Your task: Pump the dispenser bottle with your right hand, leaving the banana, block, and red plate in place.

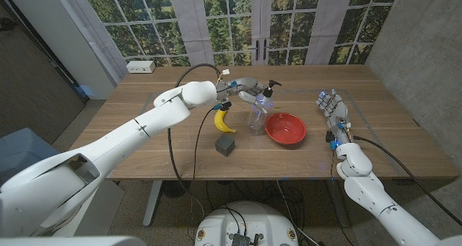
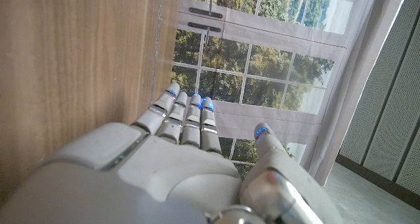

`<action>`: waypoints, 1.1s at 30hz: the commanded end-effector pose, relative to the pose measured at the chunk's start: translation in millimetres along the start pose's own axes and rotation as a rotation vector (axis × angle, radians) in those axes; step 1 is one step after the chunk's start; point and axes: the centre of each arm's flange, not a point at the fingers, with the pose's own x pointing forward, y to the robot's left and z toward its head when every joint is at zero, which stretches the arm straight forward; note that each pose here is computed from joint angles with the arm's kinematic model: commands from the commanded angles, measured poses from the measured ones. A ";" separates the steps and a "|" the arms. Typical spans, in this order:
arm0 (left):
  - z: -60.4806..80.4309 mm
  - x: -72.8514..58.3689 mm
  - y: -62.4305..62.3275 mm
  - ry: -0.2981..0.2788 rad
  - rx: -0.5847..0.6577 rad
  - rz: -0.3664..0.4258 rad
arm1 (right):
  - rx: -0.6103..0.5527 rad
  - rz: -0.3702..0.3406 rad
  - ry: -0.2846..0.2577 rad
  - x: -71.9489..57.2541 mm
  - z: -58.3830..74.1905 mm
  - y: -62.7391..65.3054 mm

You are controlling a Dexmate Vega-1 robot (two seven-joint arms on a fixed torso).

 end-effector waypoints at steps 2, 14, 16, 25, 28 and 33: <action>12.8 13.4 4.9 0.082 0.100 -0.066 | 0.007 -0.014 -0.004 -2.8 -2.0 -5.4; 28.4 24.3 6.1 0.137 0.242 -0.091 | 0.013 -0.021 -0.008 -3.5 -3.9 -9.6; 31.4 25.7 5.2 0.132 0.264 -0.086 | 0.018 -0.020 -0.010 -3.3 -4.5 -10.5; 42.6 37.4 4.4 0.119 0.302 -0.122 | 0.007 -0.029 -0.021 -4.5 -3.9 -11.7; 46.7 40.3 2.6 0.113 0.317 -0.142 | 0.004 -0.034 -0.023 -5.9 -3.6 -12.9; 47.9 43.0 -0.8 0.134 0.335 -0.182 | -0.005 -0.048 -0.030 -9.9 -2.2 -14.7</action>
